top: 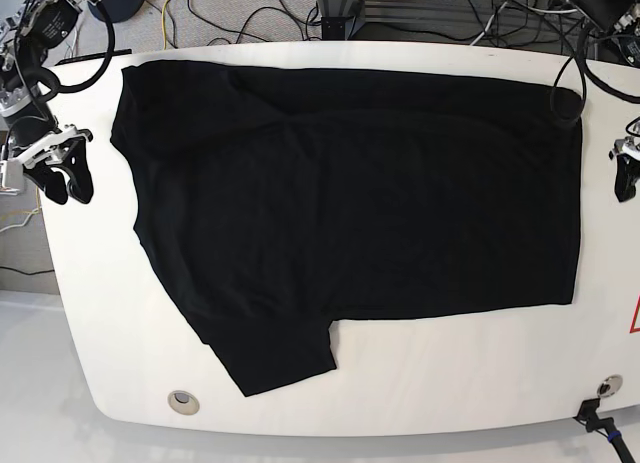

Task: Fold the T-shirt properly
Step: 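Move both grippers down to the shirt's side edges near the sleeves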

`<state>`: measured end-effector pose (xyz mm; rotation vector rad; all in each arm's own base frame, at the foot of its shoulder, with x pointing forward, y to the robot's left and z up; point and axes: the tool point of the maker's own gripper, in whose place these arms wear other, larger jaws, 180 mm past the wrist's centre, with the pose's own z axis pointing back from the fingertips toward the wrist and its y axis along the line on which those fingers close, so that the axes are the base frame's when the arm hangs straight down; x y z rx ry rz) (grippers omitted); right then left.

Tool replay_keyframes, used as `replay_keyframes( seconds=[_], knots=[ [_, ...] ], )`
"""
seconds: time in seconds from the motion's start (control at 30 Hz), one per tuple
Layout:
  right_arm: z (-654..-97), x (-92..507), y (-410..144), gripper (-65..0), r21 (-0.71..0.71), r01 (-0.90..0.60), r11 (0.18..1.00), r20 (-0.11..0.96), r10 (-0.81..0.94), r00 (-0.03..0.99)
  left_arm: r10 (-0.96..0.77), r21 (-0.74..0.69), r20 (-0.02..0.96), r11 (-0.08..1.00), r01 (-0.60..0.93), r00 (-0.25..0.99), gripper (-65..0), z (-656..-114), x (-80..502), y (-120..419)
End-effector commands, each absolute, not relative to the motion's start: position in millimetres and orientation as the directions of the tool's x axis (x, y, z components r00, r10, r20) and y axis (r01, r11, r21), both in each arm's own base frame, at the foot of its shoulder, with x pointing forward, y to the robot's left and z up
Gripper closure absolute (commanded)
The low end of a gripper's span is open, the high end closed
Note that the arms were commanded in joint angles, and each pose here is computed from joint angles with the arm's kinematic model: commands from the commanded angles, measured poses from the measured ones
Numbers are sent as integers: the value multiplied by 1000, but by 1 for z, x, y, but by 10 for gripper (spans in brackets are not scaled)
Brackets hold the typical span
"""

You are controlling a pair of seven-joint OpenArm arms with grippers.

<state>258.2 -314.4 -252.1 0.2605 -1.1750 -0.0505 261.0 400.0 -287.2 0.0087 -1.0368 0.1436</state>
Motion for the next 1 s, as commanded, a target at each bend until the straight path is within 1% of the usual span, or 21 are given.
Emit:
replay_keyframes(
  seconds=[0.0, 0.13, 0.27, 0.47, 0.53, 0.67, 0.7, 0.83, 0.97],
  knots=[
    [-240, 269, -311, -303, 211, -130, 969, 920, -152, 360, 68, -50, 859, 997, -50, 507, -300, -287, 290, 386],
    [-248, 282, -305, -306, 224, -139, 965, 912, -157, 379, 41, -85, 837, 995, 55, 545, -300, -303, 330, 356],
    [-260, 305, -304, -309, 256, -138, 957, 899, -184, 397, 27, -107, 815, 989, 105, 579, -303, -316, 356, 339],
    [-265, 345, -325, -311, 317, -113, 942, 886, -251, 391, 66, -130, 813, 989, 70, 579, -302, -321, 376, 342],
    [-265, 359, -329, -312, 330, -115, 937, 881, -262, 394, 94, -136, 818, 990, 32, 568, -301, -318, 381, 348],
    [-264, 389, -327, -316, 346, -136, 928, 876, -268, 402, 112, -142, 827, 990, 12, 551, -299, -312, 392, 348],
    [-266, 386, -325, -314, 329, -134, 935, 878, -251, 407, 97, -120, 814, 993, 2, 572, -316, -316, 388, 353],
    [-299, 419, -304, -317, 319, -143, 937, 841, -211, 498, 35, -69, 807, 997, 35, 590, -322, -315, 396, 349],
    [-317, 440, -292, -318, 322, -146, 936, 815, -195, 546, 18, -51, 807, 998, 40, 590, -325, -314, 399, 350]
  ],
)
